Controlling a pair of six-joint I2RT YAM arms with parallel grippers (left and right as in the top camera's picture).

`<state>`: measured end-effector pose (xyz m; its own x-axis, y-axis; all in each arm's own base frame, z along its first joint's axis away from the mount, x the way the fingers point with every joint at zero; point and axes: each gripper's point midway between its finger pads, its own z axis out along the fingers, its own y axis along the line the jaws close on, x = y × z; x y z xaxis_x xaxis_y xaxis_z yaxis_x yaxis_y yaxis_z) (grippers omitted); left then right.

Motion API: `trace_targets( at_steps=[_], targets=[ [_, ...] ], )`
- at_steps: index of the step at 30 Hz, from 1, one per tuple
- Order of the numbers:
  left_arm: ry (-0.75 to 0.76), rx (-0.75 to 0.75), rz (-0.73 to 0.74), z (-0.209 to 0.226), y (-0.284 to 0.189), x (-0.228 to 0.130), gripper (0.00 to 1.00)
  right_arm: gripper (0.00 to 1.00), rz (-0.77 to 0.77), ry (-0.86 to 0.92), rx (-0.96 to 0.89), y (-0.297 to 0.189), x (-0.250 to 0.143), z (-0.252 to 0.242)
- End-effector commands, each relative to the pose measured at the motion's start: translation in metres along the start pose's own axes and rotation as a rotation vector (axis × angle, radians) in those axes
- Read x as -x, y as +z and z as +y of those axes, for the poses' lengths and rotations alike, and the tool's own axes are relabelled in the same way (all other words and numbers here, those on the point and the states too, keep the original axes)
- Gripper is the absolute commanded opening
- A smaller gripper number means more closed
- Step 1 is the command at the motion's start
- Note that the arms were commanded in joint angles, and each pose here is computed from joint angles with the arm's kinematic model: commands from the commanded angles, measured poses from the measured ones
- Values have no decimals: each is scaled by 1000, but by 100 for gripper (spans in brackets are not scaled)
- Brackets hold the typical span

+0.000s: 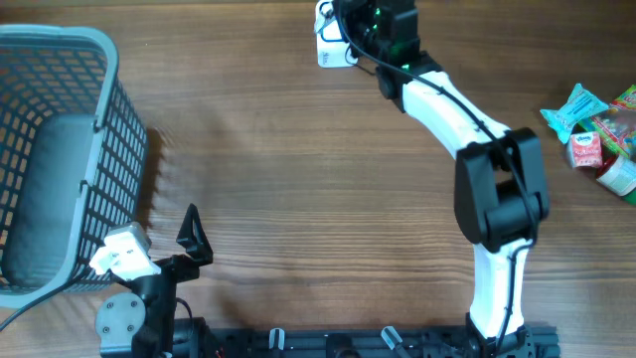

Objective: Scan the item barcode
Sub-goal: 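Carry the plaster box right and release it beside the other items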

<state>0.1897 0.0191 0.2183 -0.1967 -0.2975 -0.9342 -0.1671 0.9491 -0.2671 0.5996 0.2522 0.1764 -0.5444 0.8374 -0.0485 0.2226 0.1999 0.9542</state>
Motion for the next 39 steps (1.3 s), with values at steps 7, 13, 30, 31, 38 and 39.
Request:
trace_targets(
  at_steps=[7, 13, 30, 31, 38, 39],
  targets=[
    [-4, -9, -1, -1, 0, -1, 100, 5, 36, -82, -83, -1, -17, 8],
    [-4, -9, -1, -1, 0, -1, 100, 5, -163, -103, -318, -117, 50, 44],
    [-4, -9, -1, -1, 0, -1, 100, 15, -756, 169, -1305, -437, 245, -251],
    [-4, -9, -1, -1, 0, -1, 100, 69, -729, 120, -1248, -438, 263, -242],
    [-4, -9, -1, -1, 0, -1, 100, 100, -393, -73, -859, -386, 251, -89],
    [-4, -9, -2, -1, 0, -1, 100, 100, -370, -113, -822, -385, 242, -69]
  ],
)
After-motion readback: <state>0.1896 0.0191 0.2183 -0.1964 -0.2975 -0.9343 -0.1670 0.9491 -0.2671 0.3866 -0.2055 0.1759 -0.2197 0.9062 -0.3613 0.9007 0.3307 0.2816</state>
